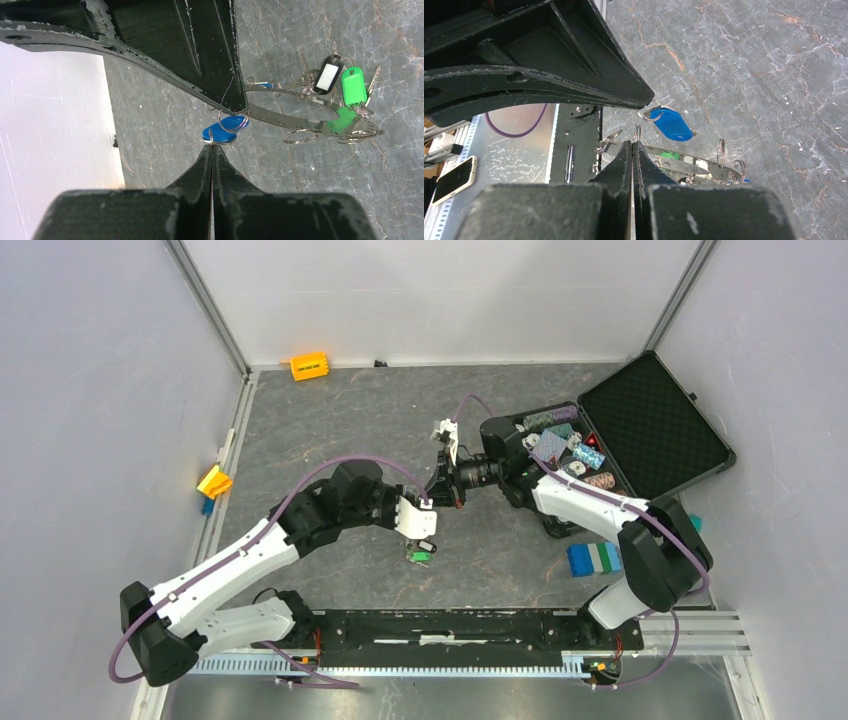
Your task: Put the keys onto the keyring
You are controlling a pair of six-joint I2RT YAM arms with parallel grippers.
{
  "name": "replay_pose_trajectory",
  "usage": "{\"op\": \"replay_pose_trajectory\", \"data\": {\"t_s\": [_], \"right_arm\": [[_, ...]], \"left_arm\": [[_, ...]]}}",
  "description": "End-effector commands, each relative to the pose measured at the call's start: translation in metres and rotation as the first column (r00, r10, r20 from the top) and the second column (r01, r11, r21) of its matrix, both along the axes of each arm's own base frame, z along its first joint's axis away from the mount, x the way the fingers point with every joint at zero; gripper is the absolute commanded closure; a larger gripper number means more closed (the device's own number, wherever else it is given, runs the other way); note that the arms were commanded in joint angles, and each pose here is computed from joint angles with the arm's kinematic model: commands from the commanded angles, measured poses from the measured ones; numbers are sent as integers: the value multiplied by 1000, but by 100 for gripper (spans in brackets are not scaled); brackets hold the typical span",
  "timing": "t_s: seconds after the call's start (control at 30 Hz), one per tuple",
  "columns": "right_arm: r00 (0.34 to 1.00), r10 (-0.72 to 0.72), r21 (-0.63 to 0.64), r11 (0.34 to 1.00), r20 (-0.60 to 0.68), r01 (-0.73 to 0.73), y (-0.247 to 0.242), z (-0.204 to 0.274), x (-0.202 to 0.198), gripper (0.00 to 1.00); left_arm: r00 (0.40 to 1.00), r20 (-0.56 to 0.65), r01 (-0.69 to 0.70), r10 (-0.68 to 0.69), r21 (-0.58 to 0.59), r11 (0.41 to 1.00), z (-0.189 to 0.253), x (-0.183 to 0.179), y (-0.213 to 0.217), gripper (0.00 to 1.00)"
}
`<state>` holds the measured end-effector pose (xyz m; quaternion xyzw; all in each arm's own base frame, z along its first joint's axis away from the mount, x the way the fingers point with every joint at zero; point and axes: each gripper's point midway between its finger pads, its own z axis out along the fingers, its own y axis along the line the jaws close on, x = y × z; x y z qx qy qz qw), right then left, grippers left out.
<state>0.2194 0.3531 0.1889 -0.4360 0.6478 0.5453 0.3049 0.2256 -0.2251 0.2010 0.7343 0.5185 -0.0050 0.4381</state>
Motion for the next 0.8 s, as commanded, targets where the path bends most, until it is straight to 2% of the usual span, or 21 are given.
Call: {"op": "replay_pose_trajectory", "data": {"t_s": [0.0,0.77], "right_arm": [[1000,11,52,999,13,-12,4,13,2,100],[999,-19,62,998,-41,22,3,12,10,100]], "left_arm": [[997,80,21,-20,-22,1000,16,6,-5,98],[995,89,36,-34,-14,999,14,1,-4,98]]}}
